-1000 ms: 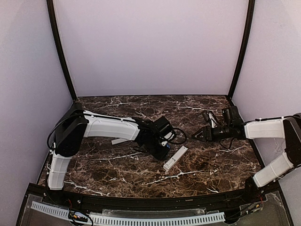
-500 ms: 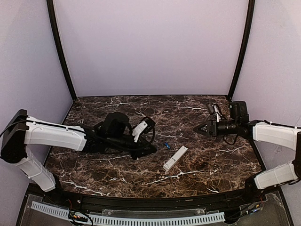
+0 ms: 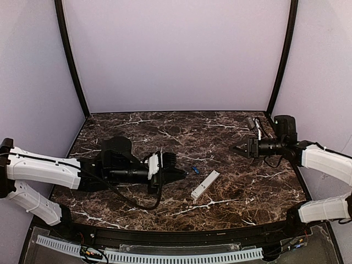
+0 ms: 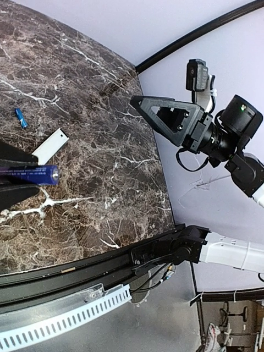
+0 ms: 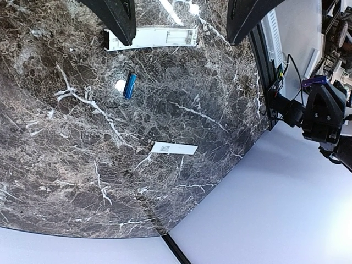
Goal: Load the batteries into the remote control
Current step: Hold the remote control without the batteries at the center of the board.
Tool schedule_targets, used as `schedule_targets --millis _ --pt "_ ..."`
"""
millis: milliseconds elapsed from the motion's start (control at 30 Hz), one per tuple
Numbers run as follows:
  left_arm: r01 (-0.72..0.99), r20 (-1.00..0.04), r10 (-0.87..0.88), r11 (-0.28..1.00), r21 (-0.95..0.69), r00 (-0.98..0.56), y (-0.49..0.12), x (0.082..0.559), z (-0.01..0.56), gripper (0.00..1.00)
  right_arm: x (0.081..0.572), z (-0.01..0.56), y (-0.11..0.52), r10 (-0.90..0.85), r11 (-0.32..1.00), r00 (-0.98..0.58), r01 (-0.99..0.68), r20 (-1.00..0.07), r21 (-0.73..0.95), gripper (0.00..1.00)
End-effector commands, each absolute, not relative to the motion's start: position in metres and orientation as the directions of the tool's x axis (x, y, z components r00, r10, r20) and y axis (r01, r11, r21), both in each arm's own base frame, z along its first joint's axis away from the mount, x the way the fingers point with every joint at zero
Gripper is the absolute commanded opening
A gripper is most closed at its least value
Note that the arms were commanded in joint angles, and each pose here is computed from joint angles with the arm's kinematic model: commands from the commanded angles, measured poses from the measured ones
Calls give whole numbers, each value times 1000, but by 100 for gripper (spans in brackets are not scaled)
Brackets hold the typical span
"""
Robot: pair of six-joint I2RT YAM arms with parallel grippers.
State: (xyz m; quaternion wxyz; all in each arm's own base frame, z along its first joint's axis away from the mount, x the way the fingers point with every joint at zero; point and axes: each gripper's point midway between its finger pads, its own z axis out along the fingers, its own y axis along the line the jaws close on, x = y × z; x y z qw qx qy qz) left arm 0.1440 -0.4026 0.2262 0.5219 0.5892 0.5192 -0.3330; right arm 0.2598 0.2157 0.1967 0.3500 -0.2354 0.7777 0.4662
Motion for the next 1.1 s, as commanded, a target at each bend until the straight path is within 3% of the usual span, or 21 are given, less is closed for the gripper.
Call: schedule_targets --millis 0,200,333,600,1067 --pt "917 -891 326 136 375 316 -403 156 225 0 260 181 216 -52 475 -672 -667 -739 574 54" --pt "944 -916 401 298 141 10 -436 190 188 0 275 132 214 -66 549 -751 -577 -657 605 48" --pt "936 -907 408 350 44 -110 -454 200 167 0 277 120 219 -81 548 -766 -569 -638 613 47" --pt "907 -850 459 419 -50 -259 -471 208 123 0 285 85 231 -134 560 -806 -542 -577 627 47" --pt "885 -791 506 457 -93 -344 -472 209 96 0 293 53 257 -190 539 -838 -525 -511 659 46"
